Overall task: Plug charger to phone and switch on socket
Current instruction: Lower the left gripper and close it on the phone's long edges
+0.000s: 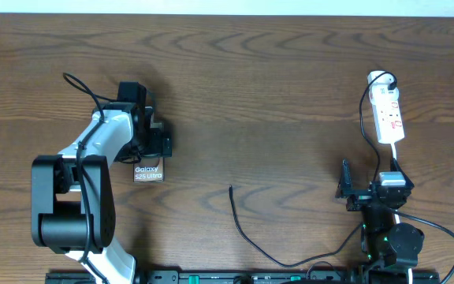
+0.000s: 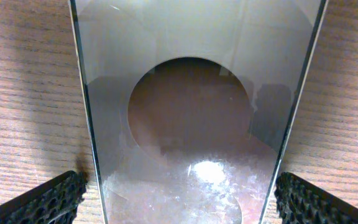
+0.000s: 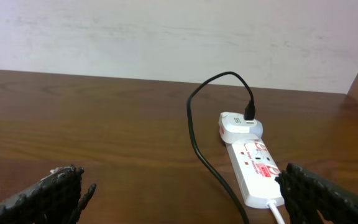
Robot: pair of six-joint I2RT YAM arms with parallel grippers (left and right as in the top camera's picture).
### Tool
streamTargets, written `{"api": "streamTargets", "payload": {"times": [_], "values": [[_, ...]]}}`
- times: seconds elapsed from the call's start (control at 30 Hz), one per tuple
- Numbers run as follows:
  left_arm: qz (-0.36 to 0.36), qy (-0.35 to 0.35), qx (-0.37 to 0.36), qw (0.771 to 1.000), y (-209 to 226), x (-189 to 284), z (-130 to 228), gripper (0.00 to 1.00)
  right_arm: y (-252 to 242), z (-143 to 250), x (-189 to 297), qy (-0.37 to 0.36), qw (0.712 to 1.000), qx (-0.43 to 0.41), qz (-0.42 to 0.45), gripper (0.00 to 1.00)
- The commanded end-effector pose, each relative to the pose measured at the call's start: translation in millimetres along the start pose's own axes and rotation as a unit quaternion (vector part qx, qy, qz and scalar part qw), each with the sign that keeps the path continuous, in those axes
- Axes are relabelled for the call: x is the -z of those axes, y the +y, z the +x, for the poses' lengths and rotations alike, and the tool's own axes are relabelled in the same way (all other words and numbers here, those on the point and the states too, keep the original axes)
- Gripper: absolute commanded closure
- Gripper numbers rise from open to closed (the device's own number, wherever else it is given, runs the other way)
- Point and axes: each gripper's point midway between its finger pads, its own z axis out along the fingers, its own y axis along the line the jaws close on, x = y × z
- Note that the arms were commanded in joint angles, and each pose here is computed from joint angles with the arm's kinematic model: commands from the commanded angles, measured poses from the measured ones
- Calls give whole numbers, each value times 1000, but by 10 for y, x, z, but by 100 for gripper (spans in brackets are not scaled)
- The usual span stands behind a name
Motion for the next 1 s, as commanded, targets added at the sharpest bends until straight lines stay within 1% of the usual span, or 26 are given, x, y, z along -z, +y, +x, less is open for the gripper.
{"api": "streamTargets", "payload": {"times": [0.0,0.13,0.53,0.63,0.7,0.97], "values": [[-6,13,-6,1000,38,-74,82,0,10,4,2,0,1000,5,-1,1],[-7,17,-6,1000,43,-107,127,0,10,4,2,0,1000,5,-1,1],[-6,13,-7,1000,42,-112,108,0,10,4,2,0,1000,5,-1,1],[-17,14,-7,1000,76,-121,110,0,10,4,2,0,1000,5,-1,1],[-36,15,-9,999,136,-138,113,0,10,4,2,0,1000,5,-1,1],[-32,18,-8,999,123,-151,121,0,10,4,2,0,1000,5,-1,1]]}}
